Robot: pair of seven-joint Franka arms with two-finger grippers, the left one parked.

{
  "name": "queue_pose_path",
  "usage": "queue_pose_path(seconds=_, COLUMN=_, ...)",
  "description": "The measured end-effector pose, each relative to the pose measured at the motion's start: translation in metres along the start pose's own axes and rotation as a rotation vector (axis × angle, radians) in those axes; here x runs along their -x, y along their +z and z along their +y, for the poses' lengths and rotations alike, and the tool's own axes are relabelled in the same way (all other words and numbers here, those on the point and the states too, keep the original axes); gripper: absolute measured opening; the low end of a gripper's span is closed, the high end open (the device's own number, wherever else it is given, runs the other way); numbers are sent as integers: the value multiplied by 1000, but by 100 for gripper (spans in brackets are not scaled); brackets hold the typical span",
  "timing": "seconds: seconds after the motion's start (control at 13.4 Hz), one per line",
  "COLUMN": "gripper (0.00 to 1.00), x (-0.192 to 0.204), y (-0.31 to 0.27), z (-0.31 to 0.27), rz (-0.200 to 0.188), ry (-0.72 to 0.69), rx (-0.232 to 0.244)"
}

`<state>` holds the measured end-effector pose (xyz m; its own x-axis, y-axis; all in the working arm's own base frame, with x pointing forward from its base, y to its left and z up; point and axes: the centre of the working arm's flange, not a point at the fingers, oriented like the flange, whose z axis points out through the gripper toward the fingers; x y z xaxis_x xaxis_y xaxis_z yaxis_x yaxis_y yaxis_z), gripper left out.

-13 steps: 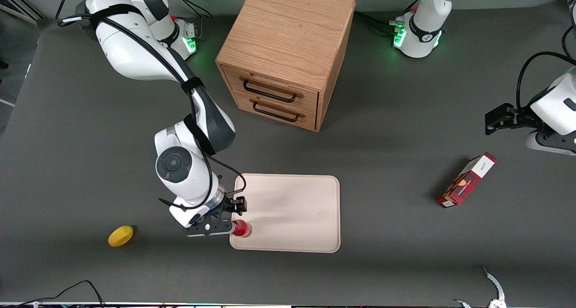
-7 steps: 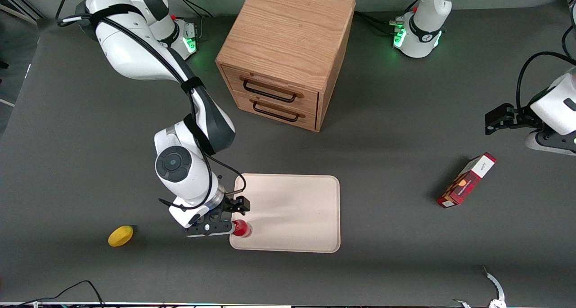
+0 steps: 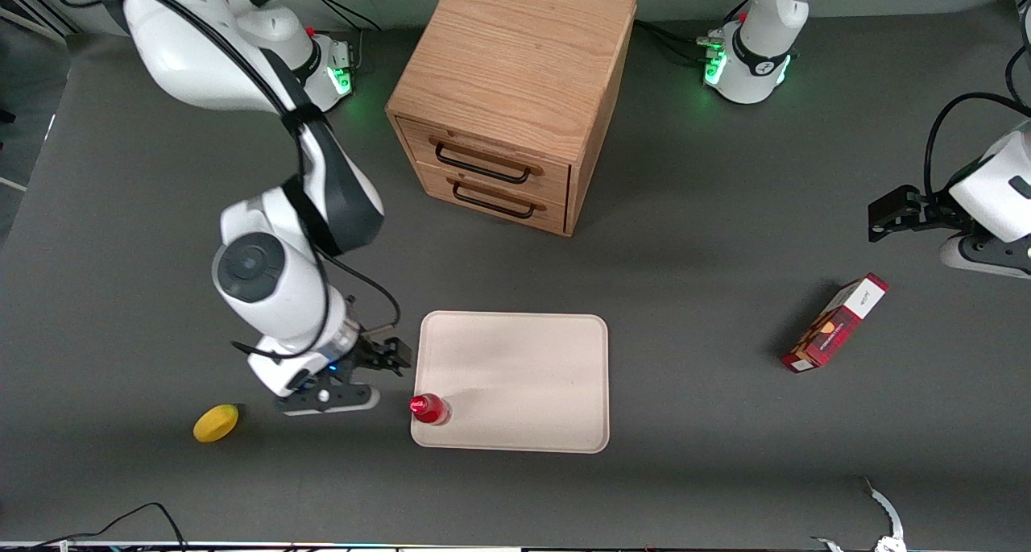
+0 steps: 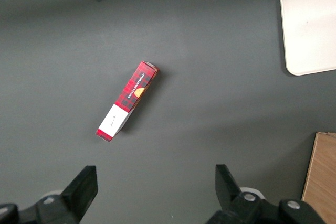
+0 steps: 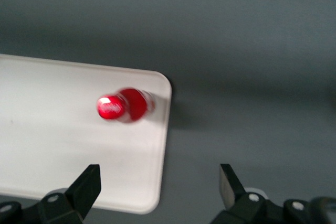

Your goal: Place coke bottle on tray

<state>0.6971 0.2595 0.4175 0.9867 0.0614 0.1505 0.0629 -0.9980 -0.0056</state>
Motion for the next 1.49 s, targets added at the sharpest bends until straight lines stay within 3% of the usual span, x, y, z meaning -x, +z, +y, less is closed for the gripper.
queue_pose_path(seconds=0.15, gripper=100, x=16, y=-30, z=27, rz=-27, ry=7, rx=19)
queue_pose_path(seconds=0.67, gripper=100, x=66, y=-114, z=100, rz=-222, ry=-23, rx=83)
queue_pose_path(seconds=0.74, gripper=100, x=69, y=-124, z=118, rz=-232, ry=-24, rx=84)
queue_pose_path(seconds=0.89, gripper=100, x=71, y=-149, z=153, rz=-214, ry=6, rx=70)
queue_pose_path(seconds=1.12, gripper=100, x=74, y=-187, z=187, rz=-170, ry=77, rx=-17)
queue_pose_path(seconds=1.34, gripper=100, x=72, y=-211, z=190, rz=-122, ry=84, rx=-29)
queue_pose_path(seconds=1.49, gripper=100, x=71, y=-216, z=189, rz=-113, ry=80, rx=-26)
